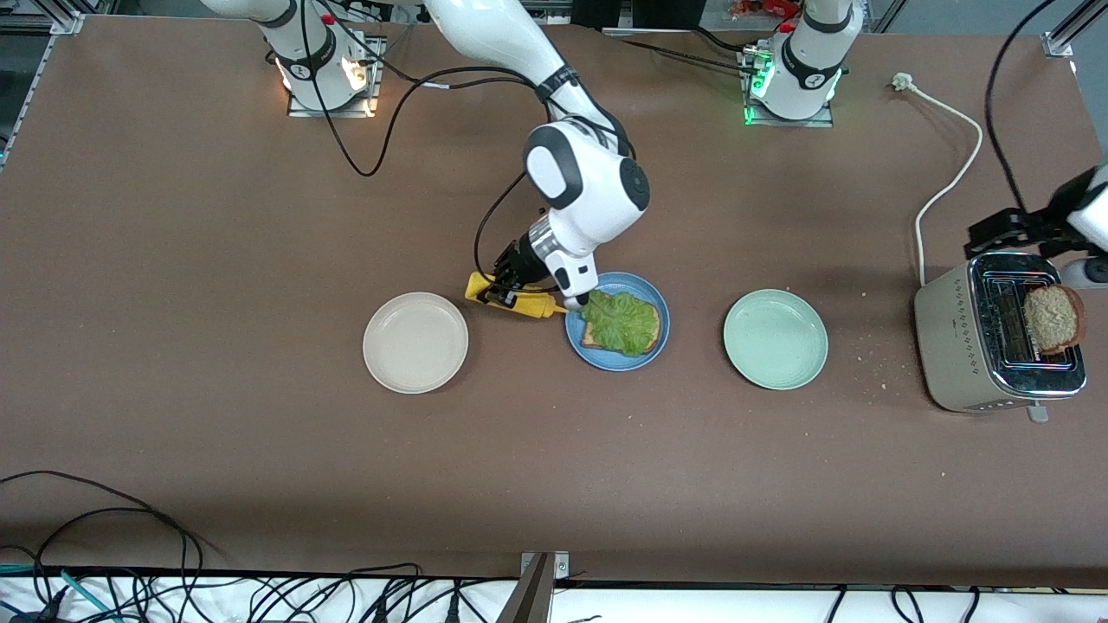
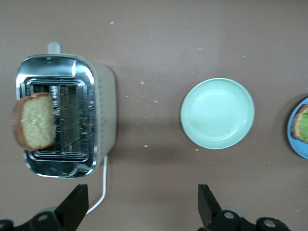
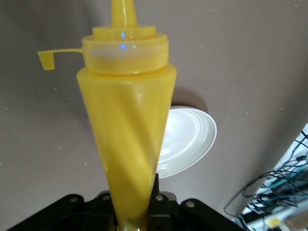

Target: Make sandwich in blue plate with both arms

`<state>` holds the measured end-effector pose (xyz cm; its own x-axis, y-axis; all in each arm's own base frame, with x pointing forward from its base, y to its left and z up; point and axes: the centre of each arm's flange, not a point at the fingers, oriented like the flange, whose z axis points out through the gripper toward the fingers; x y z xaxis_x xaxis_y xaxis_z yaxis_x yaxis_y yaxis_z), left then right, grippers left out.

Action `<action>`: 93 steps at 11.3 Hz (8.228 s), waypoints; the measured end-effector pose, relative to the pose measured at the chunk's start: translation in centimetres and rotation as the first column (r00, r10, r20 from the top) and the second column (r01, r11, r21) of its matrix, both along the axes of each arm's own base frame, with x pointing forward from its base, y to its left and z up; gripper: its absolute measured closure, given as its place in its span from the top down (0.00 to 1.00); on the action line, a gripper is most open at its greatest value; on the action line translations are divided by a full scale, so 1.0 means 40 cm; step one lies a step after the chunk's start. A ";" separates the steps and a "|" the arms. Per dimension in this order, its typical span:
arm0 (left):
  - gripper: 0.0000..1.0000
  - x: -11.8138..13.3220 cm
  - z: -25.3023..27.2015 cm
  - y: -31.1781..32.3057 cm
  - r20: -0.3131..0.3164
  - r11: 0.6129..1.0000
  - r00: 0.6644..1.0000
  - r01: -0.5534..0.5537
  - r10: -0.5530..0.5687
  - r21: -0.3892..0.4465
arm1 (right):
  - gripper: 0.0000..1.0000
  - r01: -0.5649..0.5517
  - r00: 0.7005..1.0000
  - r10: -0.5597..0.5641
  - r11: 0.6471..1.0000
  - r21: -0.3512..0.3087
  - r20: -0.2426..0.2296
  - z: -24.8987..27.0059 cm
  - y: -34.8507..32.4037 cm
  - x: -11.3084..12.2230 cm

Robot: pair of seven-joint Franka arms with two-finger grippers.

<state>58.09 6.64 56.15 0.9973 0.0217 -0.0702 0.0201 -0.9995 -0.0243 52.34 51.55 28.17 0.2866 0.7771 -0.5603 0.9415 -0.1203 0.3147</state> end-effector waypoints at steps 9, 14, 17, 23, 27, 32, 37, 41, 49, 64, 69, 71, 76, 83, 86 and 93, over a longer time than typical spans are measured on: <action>1.00 0.027 -0.331 0.464 -0.074 0.996 0.996 0.037 -0.043 -0.077 | 0.16 0.157 0.959 0.025 0.787 0.597 -0.284 0.281 -0.485 0.316; 1.00 0.022 -0.445 0.578 -0.057 0.991 0.994 0.089 -0.095 -0.097 | 0.16 0.101 0.924 0.248 0.579 0.809 -0.292 0.214 -0.795 0.447; 0.87 0.018 -0.472 0.603 -0.056 0.990 0.993 0.094 -0.100 -0.102 | 0.16 0.069 0.918 0.327 0.423 0.904 -0.223 0.148 -0.997 0.497; 0.13 0.029 -0.447 0.604 -0.037 0.988 0.992 0.119 -0.123 -0.095 | 0.16 0.021 0.889 0.449 0.161 0.987 -0.092 -0.117 -1.251 0.503; 0.09 0.032 -0.342 0.602 -0.031 0.988 0.992 0.122 -0.125 -0.091 | 0.16 0.043 0.877 0.478 0.025 0.999 -0.049 -0.282 -1.316 0.469; 0.09 0.060 -0.110 0.403 -0.070 0.954 0.963 0.244 -0.259 -0.172 | 0.16 0.069 0.886 0.463 -0.104 0.992 -0.013 -0.370 -1.296 0.450; 0.09 0.147 -0.160 -0.019 0.002 0.789 0.873 0.441 -0.487 -0.427 | 0.16 0.115 0.913 0.407 -0.228 0.967 -0.012 -0.457 -1.297 0.426; 0.09 0.228 -0.449 -0.440 0.005 0.617 0.870 0.354 -0.493 -0.703 | 0.30 0.102 0.918 0.396 -0.240 0.965 0.001 -0.453 -1.322 0.432; 0.09 0.129 -0.761 -0.843 -0.082 0.546 0.909 0.172 -0.409 -0.820 | 1.00 0.064 0.922 0.387 -0.166 0.984 0.005 -0.430 -1.431 0.438; 1.00 0.270 -0.612 -0.494 0.128 0.805 0.877 0.476 -0.462 -0.354 | 1.00 0.485 0.874 -0.277 0.462 0.742 -0.398 0.318 -1.476 0.415; 1.00 0.228 -0.267 -0.392 0.129 0.880 0.887 0.459 -0.444 -0.126 | 1.00 0.672 0.675 -0.662 0.371 0.641 -0.325 0.565 -1.287 0.340; 1.00 0.184 -0.144 -0.378 0.104 0.907 0.907 0.416 -0.408 -0.068 | 1.00 0.709 0.607 -0.730 0.318 0.629 -0.314 0.602 -1.221 0.310; 1.00 0.068 0.086 -0.342 0.127 0.962 0.956 0.270 -0.265 -0.028 | 1.00 0.756 0.445 -0.850 0.186 0.627 -0.284 0.634 -1.074 0.222; 1.00 -0.077 0.151 -0.253 0.085 0.979 0.975 0.206 -0.205 0.001 | 1.00 0.751 0.348 -0.904 0.109 0.651 -0.249 0.805 -1.258 0.103; 1.00 -0.077 0.152 -0.245 0.085 0.980 0.977 0.198 -0.198 0.001 | 1.00 0.765 0.337 -0.906 0.105 0.636 -0.256 0.800 -1.271 0.095; 1.00 -0.076 0.152 -0.226 0.085 0.983 0.979 0.185 -0.184 0.001 | 1.00 0.764 0.351 -0.922 0.182 0.619 -0.162 0.797 -1.220 0.093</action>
